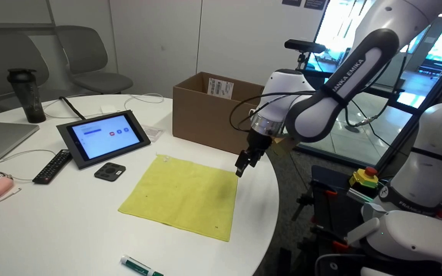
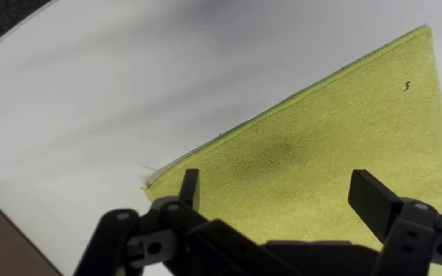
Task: Put the black marker on the green towel, fold the towel twice and place it inside the box
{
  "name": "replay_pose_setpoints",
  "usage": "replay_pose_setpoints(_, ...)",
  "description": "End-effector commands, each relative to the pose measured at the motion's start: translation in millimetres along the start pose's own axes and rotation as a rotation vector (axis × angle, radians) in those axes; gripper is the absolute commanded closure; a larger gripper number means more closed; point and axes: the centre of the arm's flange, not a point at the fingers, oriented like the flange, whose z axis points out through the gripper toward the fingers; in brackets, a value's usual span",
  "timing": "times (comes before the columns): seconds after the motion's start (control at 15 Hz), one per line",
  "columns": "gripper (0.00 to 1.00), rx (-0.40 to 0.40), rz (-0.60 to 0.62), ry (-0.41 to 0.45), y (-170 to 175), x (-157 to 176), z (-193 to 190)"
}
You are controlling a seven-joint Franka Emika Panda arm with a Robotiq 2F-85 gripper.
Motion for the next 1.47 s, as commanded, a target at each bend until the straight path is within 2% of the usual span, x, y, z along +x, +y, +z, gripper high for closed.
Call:
replay_pose_setpoints(0.0,0.0,-0.005,-0.034,-0.006,-5,36,34)
replay_pose_setpoints(0.2,0.0,0.004,-0.046,-0.025,-2,48,49)
replay_pose_setpoints(0.47,0.0,0.017,-0.153,-0.014,-35,44,48)
replay_pose_setpoints(1.0,0.0,0.062,-0.387,-0.011,-151,16,59)
replay_pose_setpoints(1.4,0.0,0.068,-0.505,-0.005,-229,1,79)
